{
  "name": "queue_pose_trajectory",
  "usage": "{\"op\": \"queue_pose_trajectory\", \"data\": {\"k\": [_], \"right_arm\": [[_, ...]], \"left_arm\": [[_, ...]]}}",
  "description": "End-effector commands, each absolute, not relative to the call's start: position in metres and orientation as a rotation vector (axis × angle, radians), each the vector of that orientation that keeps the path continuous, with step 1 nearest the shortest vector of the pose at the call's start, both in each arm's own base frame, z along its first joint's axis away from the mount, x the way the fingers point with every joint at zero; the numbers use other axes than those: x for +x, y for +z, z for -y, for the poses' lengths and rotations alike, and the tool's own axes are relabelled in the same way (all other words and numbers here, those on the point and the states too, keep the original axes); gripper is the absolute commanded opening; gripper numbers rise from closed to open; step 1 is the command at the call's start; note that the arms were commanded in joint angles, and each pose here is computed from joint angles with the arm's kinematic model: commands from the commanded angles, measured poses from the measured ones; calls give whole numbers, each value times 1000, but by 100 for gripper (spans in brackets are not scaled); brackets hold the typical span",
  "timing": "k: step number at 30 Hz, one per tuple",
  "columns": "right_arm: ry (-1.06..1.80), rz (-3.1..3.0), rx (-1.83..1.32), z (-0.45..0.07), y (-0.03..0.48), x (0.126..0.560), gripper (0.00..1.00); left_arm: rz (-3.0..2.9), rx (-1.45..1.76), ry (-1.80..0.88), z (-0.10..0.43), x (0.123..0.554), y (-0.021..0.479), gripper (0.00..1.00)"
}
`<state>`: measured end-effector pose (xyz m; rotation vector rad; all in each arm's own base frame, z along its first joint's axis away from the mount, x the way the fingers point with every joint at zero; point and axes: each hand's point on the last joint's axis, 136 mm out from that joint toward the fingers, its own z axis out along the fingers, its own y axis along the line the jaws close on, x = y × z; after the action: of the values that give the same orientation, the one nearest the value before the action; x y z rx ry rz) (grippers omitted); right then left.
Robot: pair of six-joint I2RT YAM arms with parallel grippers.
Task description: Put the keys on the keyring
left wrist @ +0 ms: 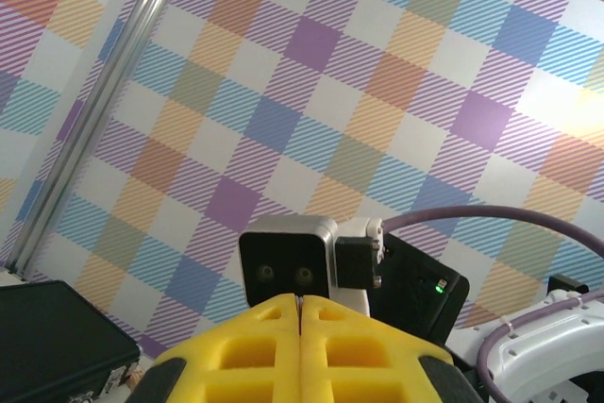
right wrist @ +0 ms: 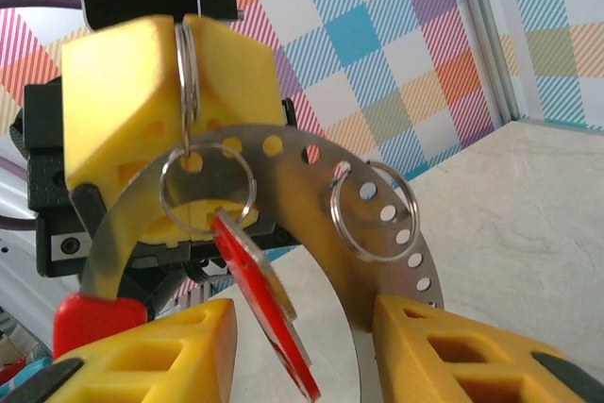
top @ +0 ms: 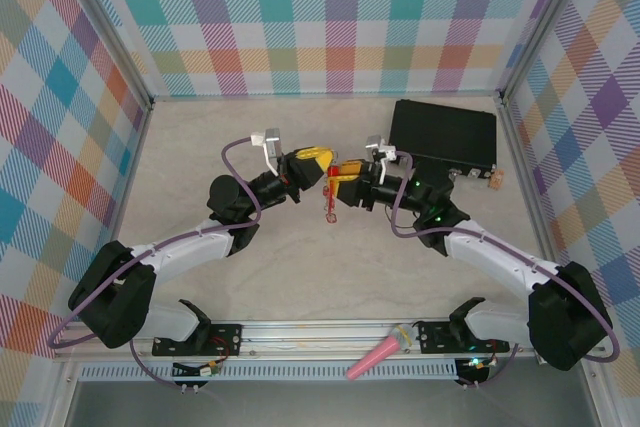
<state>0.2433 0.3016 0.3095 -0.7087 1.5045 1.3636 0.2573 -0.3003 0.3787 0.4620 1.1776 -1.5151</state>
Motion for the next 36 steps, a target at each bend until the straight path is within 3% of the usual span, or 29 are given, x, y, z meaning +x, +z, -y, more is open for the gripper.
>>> {"op": "queue_pose_trajectory", "data": {"k": [1,10,22,36], "right_arm": [[1331,-1420,-718,-301,322,241,42],[1326,-1373,-699,-301,328,240,41],[1320,-1363,-699,-299,327,239,16],[1227,-1341,-682,-285,329,234,1]], "left_arm": [[-1035,479,-1512,290,242,415,0],[-1039,479,-1512,291,242,414,0],[-1035,482,-1506,289,240,414,0],[-1039,487,-1506,289,239,413,0]]}}
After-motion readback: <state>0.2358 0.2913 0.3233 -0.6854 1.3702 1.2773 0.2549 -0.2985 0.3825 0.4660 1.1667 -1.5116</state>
